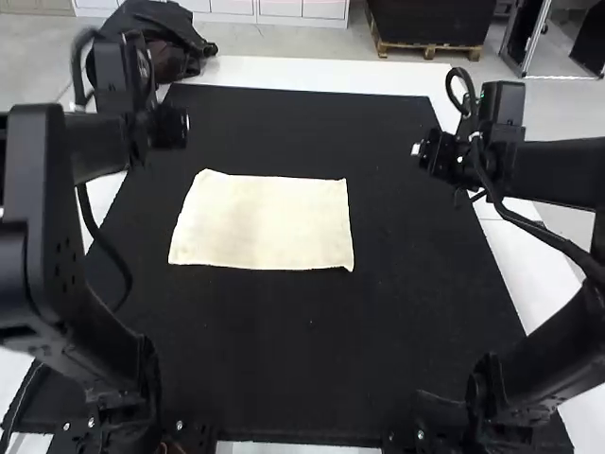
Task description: Fold the towel.
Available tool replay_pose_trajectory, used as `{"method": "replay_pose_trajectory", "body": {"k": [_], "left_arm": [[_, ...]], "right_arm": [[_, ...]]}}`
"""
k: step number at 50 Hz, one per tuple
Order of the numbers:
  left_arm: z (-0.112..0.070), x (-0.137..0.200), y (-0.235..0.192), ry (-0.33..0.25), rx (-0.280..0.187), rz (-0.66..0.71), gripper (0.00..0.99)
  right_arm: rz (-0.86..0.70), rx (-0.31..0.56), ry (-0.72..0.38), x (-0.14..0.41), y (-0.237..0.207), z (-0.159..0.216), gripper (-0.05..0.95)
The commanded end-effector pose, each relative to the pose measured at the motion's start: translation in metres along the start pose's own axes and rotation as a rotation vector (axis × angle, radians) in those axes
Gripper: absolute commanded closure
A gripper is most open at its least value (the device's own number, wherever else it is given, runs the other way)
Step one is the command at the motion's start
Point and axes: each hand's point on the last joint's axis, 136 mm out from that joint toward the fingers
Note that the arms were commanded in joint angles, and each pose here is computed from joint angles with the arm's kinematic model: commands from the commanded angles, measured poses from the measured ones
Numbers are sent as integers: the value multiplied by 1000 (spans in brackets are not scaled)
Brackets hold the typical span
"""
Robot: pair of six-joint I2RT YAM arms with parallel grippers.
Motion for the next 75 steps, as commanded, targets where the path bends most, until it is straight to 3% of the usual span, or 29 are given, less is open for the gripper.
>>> {"method": "replay_pose_trajectory", "body": {"k": [1,6,18,34,75], "left_arm": [[-11,-9,-32,-65,5,76,36],[-18,-16,-51,-110,12,124,36],[-22,-42,-71,-136,17,163,36],[-23,-78,-88,-146,-32,186,36],[-20,-136,-111,-146,-29,190,36]], "right_arm": [[54,26,93,-15,-17,31,-10],[104,46,115,-29,-32,43,-10],[125,97,152,-60,-46,62,-5],[112,125,177,-93,-48,81,-3],[169,196,209,-176,-76,116,-3]]}}
Point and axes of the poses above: each hand's point on the last joint's axis, 136 mm out from that joint toward the fingers, its own x axis back along the fingers, its own z axis along the line the jaws close on, y = z × x, and after that the axes turned 6 degrees about x, right-handed
